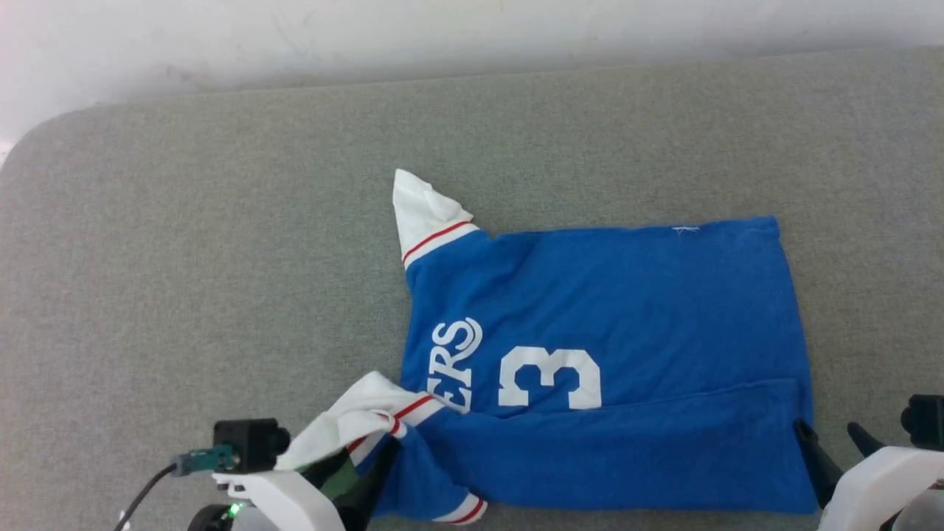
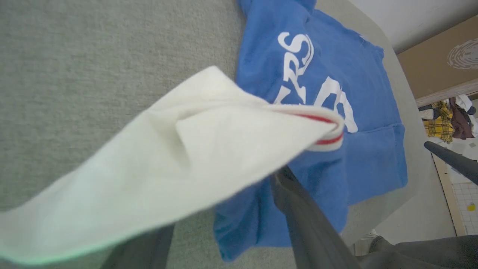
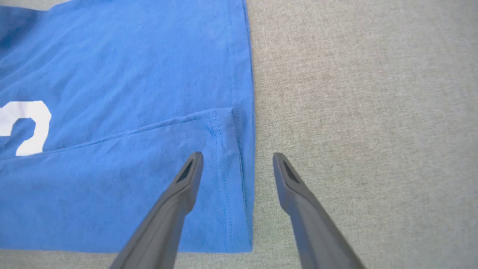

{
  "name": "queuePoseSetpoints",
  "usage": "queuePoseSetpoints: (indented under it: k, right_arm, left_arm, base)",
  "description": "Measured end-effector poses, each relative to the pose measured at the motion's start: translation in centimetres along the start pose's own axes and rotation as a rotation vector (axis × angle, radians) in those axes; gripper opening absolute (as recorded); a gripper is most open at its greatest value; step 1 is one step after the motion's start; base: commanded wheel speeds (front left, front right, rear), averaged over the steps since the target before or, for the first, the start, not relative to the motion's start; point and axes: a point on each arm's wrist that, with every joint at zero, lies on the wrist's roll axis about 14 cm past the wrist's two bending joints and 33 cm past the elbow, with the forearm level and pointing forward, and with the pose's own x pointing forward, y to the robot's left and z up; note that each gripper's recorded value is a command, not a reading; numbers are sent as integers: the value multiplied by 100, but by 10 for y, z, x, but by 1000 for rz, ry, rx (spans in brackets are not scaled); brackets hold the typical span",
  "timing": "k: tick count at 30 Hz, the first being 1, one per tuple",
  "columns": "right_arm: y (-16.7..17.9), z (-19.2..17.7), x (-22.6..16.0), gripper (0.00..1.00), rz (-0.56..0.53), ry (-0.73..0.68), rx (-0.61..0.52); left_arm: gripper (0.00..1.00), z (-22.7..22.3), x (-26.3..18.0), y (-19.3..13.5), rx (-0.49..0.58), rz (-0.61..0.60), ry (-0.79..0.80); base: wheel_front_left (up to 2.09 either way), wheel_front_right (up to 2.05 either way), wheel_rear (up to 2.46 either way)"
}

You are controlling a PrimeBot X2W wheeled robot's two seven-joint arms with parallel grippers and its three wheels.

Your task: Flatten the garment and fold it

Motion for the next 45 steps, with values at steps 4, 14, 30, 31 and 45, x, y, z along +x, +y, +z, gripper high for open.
queuePoseSetpoints:
  k: [4,14,30,31,45]
  right_arm:
    - [-1,13,-2,100,6,-66,19]
    - [-6,91,-22,100,-29,-431,-22]
    - [17,135,7,100,10,-669,-69]
    - [17,135,11,100,10,-667,-70]
    - [13,108,63,100,-12,-546,-89]
  left_arm:
    - [100,15,-6,8,-14,37,-73]
    - [100,109,-58,50,62,285,-553]
    - [100,237,2,-12,493,74,-750]
    - [100,243,12,-16,518,53,-725]
    - [100,193,152,-4,632,-66,-18]
  base:
    - [0,0,0]
    - [0,0,0]
    - [0,0,0]
    - [0,0,0]
    - [0,0,0]
